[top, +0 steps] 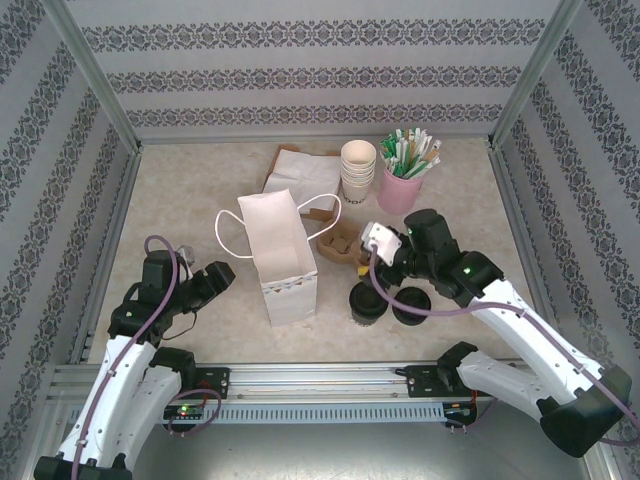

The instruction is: Pack the takeout coffee

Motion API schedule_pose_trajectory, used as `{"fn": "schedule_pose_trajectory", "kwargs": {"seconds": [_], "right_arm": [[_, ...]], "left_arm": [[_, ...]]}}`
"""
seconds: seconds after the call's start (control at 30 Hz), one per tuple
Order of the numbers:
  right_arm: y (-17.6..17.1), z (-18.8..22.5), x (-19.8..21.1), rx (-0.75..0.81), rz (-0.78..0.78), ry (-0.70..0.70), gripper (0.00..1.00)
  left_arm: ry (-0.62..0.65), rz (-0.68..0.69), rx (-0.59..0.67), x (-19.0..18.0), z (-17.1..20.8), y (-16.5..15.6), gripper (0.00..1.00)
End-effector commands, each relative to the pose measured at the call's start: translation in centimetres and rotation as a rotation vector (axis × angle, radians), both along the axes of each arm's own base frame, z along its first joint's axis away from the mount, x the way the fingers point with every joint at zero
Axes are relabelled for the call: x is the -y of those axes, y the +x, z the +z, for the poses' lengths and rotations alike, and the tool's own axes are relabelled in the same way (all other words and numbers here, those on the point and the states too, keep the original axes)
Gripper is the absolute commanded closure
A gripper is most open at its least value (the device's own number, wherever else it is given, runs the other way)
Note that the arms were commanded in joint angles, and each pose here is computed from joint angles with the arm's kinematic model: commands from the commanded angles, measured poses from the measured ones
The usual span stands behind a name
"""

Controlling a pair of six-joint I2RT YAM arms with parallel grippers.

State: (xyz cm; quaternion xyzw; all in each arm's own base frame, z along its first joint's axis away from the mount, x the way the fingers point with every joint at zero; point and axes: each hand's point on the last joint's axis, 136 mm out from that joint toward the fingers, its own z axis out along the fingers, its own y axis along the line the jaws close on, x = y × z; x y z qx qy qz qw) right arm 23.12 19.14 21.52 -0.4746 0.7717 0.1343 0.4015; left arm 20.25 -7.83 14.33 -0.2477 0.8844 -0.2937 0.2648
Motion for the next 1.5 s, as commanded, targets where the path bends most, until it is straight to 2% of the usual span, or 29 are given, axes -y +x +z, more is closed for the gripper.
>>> {"fn": "schedule_pose_trajectory", "kwargs": {"seconds": [0.0, 0.13, 0.23, 0.43, 0.6, 0.73, 0.93, 1.0, 1.47], "right_arm": [[3.4, 2.3, 0.9, -0.041, -0.227, 0.103, 0.30], [5.0, 0.4, 1.6, -0.150, -0.308, 0.031, 0.34], [4.8, -1.5, 0.7, -0.233, -0.231, -0.035, 0.35], [7.1, -5.1, 0.5, -0.268, -0.256, -0.104, 0.43], [7.8, -7.9, -0.3, -0.370, -0.215, -0.127, 0.49], [8.0, -9.8, -0.7, -0.441, -0.184, -0.172, 0.47], [8.2, -10.7, -1.5, -0.463, -0.130, -0.172, 0.50], [8.1, -10.7, -1.7, -0.466, -0.114, -0.167, 0.54], [8.5, -12.1, -0.1, -0.404, -0.105, -0.288, 0.51]], "left_arm": [[0.001, -0.006, 0.047, 0.2, 1.7, 0.5, 0.24], [0.004, -0.010, 0.051, 0.2, 1.9, 0.6, 0.24], [0.007, -0.012, 0.049, 0.2, 2.0, 0.5, 0.24], [0.005, -0.012, 0.047, 0.2, 2.1, 0.3, 0.24], [0.002, -0.021, 0.051, 0.3, 2.4, 0.0, 0.24], [-0.002, -0.018, 0.057, 0.3, 2.6, -0.1, 0.24], [-0.004, -0.022, 0.058, 0.3, 2.7, -0.2, 0.24], [-0.003, -0.022, 0.058, 0.3, 2.8, -0.3, 0.24], [0.000, -0.017, 0.061, 0.2, 3.0, -0.2, 0.24]]}}
